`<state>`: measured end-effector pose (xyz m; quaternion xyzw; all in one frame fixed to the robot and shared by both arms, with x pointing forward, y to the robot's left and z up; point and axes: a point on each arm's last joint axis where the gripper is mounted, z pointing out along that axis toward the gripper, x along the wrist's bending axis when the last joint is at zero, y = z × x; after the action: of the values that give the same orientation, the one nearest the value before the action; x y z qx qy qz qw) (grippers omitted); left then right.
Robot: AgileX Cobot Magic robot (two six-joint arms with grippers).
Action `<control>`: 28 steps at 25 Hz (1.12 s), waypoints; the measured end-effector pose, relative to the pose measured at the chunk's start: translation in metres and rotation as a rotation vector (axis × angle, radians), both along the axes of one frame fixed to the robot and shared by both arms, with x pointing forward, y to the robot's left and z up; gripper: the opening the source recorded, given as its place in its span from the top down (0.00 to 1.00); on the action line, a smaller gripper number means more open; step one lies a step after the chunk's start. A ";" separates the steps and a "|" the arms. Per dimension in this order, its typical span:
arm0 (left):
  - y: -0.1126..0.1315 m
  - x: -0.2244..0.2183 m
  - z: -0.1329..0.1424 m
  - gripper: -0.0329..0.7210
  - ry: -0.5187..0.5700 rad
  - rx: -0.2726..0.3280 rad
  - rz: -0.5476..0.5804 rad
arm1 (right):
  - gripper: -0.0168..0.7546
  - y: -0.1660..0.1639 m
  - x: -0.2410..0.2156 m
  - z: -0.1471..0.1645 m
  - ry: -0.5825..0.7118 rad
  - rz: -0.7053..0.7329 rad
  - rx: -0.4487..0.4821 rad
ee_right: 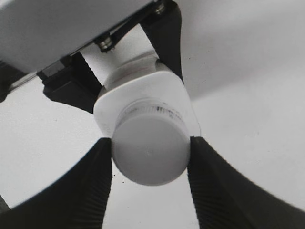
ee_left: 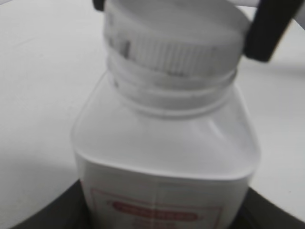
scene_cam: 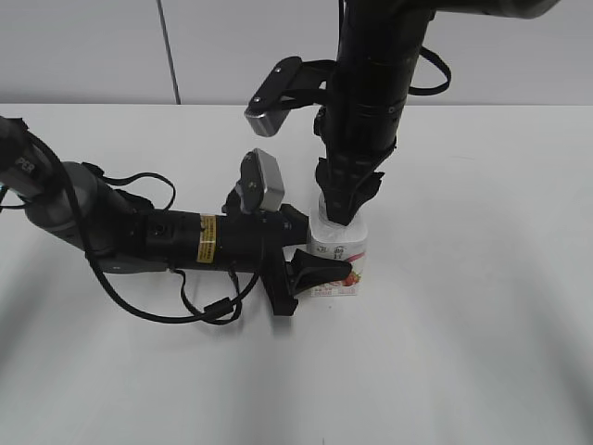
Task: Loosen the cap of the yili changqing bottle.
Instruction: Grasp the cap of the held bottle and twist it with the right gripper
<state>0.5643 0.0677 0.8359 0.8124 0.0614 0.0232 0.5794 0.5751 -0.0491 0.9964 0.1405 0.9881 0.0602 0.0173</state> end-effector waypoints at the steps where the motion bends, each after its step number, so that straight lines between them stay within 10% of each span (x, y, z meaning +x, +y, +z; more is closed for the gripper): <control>1: 0.000 0.000 0.000 0.45 0.000 0.000 0.000 | 0.47 0.000 0.000 0.000 -0.003 0.025 -0.001; 15: 0.000 0.000 0.000 0.45 -0.001 0.000 -0.001 | 0.46 0.000 0.000 0.001 -0.013 0.111 -0.006; 28: 0.000 0.000 0.000 0.45 0.000 0.000 -0.001 | 0.25 0.002 -0.004 0.005 0.024 0.001 0.030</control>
<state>0.5642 0.0676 0.8360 0.8123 0.0609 0.0229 0.5796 0.5712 -0.0470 1.0018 0.1408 0.9873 0.0736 0.0032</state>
